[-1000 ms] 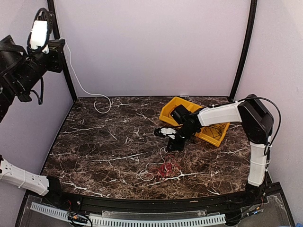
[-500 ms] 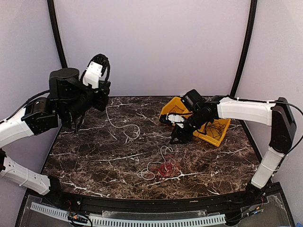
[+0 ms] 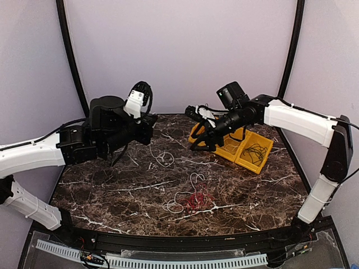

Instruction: Untangle the cables

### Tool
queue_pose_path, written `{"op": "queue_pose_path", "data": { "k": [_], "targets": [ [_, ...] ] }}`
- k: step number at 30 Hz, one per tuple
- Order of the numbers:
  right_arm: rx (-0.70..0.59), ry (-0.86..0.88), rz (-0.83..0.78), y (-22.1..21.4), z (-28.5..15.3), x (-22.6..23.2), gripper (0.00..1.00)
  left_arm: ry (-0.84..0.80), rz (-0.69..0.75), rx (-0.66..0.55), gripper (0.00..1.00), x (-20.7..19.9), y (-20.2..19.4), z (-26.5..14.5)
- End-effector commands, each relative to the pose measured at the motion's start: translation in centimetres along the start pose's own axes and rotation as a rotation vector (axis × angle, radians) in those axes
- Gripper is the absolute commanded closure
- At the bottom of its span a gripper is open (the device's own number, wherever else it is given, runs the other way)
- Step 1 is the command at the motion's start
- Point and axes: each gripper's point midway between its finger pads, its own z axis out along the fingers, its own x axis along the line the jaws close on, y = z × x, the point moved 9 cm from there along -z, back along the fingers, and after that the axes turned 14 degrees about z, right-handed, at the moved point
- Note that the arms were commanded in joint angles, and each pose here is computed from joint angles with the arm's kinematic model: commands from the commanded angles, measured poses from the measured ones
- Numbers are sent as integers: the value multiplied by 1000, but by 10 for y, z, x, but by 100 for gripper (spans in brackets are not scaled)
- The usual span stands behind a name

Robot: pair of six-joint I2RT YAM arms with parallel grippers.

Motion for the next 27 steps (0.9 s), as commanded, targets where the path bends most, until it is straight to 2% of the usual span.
{"op": "queue_pose_path", "data": {
  "k": [1,9,19,27],
  "targets": [
    [-36,125,34,16,6,2,34,-64,-149,-77,100,-7,1,5],
    [-67,190,52,30,14,3,33,-95,-205,-119,100,-11,4,10],
    [-79,321,82,43,28,13,33,-188,-266,-250,100,-11,21,-3],
    [-84,420,104,53,39,19,32,-228,-293,-286,100,-12,25,-5]
  ]
}}
